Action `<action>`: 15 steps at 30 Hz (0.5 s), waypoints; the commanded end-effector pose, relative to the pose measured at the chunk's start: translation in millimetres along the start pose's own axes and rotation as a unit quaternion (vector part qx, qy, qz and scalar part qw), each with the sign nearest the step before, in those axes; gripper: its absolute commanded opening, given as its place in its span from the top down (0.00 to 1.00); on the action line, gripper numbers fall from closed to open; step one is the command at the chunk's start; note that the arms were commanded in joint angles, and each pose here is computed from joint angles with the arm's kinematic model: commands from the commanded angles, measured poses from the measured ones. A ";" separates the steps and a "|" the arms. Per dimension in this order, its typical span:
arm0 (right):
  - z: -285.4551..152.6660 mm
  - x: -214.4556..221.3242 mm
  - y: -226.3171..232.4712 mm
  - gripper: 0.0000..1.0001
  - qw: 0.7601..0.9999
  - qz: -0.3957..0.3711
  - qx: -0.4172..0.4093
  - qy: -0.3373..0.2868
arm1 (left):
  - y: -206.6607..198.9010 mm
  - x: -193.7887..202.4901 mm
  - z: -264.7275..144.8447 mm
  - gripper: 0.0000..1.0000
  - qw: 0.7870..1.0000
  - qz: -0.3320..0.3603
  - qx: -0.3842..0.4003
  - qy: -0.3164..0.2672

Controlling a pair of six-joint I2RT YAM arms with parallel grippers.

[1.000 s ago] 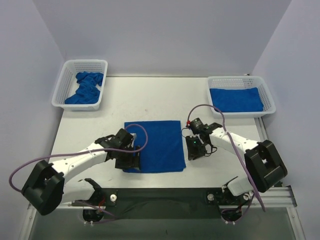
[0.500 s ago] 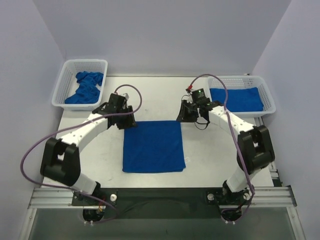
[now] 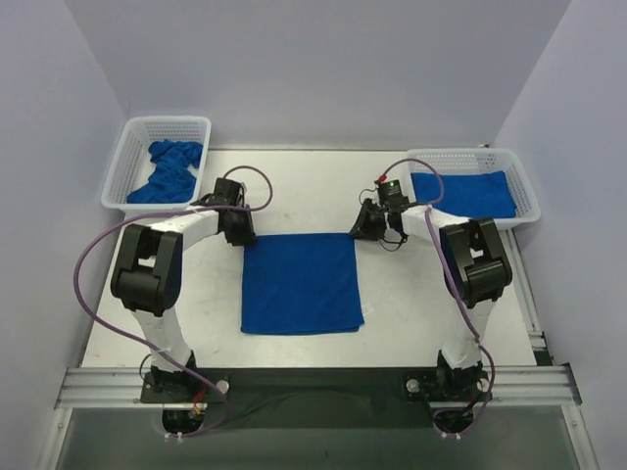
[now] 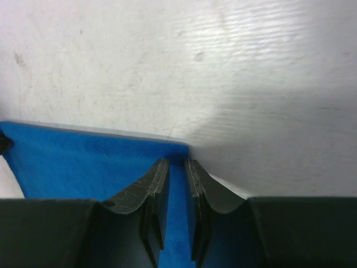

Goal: Fold and stack the towels
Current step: Fold the towel

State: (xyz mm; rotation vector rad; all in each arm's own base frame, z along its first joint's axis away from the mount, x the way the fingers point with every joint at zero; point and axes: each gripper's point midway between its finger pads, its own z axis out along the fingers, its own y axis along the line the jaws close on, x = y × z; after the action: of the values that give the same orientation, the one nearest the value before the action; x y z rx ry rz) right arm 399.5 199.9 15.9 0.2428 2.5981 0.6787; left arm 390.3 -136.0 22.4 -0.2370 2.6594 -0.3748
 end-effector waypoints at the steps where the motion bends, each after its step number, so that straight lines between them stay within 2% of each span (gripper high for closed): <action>1: 0.1 -16.6 -21.0 0.81 0.999 0.002 0.031 -0.026 | 5.5 -7.4 3.8 0.68 1.000 0.002 -0.009 -0.012; 2: -1.9 -19.7 -20.4 0.81 0.999 -0.005 0.031 -0.028 | 1.6 -8.2 0.8 0.66 1.000 0.003 0.000 -0.013; 4: -11.0 -24.2 -16.2 0.81 0.999 -0.034 0.032 -0.025 | -6.7 -17.2 -12.5 0.55 0.999 0.010 0.015 -0.028; 8: -33.4 -37.5 7.7 0.78 0.996 -0.092 0.003 -0.023 | -16.6 -40.1 -47.6 0.20 0.997 0.030 0.021 -0.072; 10: -40.2 -35.9 8.1 0.64 0.992 -0.122 0.003 -0.011 | -15.7 -49.6 -64.9 0.04 0.995 0.041 0.013 -0.095; 11: -43.3 -34.8 8.1 0.54 0.991 -0.135 0.004 -0.002 | -13.8 -50.3 -68.3 0.02 0.994 0.045 0.010 -0.099; 15: -38.7 -28.4 7.8 0.39 0.983 -0.182 -0.016 0.034 | 1.3 -43.8 -64.3 0.03 0.994 0.067 -0.015 -0.091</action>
State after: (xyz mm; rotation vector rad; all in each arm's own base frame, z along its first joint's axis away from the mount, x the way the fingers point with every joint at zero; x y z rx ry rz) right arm 417.2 179.3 44.2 -0.0648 2.5861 0.5696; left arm 396.2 -124.9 86.9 -0.1392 2.5071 -0.3349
